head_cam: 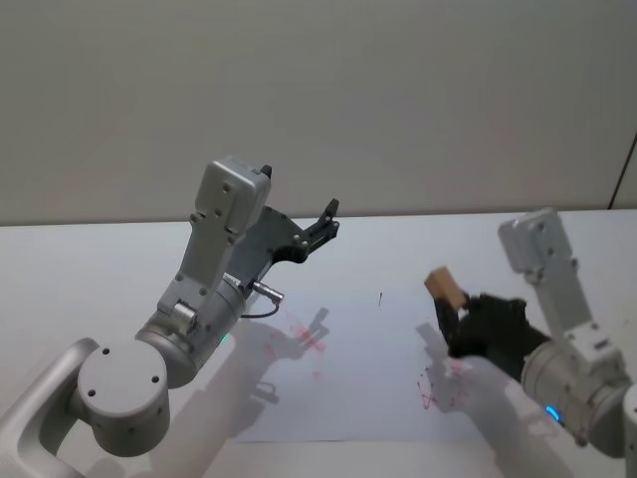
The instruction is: Use the one hand to pick up the stamp and affix it onto the A4 paper.
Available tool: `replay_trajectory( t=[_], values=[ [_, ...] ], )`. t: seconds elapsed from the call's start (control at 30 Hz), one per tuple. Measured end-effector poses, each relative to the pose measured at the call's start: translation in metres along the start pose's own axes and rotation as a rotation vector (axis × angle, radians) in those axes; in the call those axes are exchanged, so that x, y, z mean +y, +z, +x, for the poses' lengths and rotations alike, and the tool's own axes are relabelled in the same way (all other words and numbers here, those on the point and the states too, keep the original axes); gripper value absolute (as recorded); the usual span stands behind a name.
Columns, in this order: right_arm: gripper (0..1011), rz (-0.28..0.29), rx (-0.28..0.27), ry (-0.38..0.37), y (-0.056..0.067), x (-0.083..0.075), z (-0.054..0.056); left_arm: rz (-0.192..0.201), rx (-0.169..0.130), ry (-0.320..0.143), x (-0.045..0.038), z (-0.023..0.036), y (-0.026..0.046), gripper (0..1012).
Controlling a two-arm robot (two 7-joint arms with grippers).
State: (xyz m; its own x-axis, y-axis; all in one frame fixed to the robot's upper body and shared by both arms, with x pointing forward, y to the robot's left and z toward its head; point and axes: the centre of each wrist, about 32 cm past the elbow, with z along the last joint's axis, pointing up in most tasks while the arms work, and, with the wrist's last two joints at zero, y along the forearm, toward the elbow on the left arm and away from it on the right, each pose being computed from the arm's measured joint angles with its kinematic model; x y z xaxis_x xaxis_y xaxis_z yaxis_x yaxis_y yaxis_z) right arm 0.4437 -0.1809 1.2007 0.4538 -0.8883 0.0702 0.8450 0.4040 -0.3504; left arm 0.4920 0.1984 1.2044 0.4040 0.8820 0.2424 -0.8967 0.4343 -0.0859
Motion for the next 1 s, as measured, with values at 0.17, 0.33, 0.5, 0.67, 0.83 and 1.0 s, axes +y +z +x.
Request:
replay_trajectory(
  t=[0.17, 0.33, 0.5, 0.67, 0.83, 1.0],
  values=[
    [214, 0.097, 0.005, -0.013, 0.016, -0.008, 0.003, 0.000, 0.000, 0.000, 0.0000, 0.0000, 0.0000, 1001],
    [214, 0.162, 0.018, -0.042, 0.024, -0.019, 0.005, 0.000, 0.000, 0.000, 0.0000, 0.0000, 0.0000, 1001],
    [214, 0.180, 0.035, -0.073, 0.026, -0.029, 0.007, 0.000, 0.000, 0.000, 0.0000, 0.0000, 0.0000, 1001],
    [216, 0.168, 0.056, -0.101, 0.023, -0.038, 0.007, 0.000, 0.000, 0.000, 0.0000, 0.0000, 0.0000, 1001],
    [216, 0.127, 0.083, -0.130, 0.015, -0.048, 0.007, 0.000, 0.000, 0.000, 0.0000, 0.0000, 0.0000, 1001],
    [216, 0.072, 0.111, -0.157, 0.006, -0.058, 0.008, 0.000, 0.000, 0.000, 0.0000, 0.0000, 0.0000, 1001]
  ],
)
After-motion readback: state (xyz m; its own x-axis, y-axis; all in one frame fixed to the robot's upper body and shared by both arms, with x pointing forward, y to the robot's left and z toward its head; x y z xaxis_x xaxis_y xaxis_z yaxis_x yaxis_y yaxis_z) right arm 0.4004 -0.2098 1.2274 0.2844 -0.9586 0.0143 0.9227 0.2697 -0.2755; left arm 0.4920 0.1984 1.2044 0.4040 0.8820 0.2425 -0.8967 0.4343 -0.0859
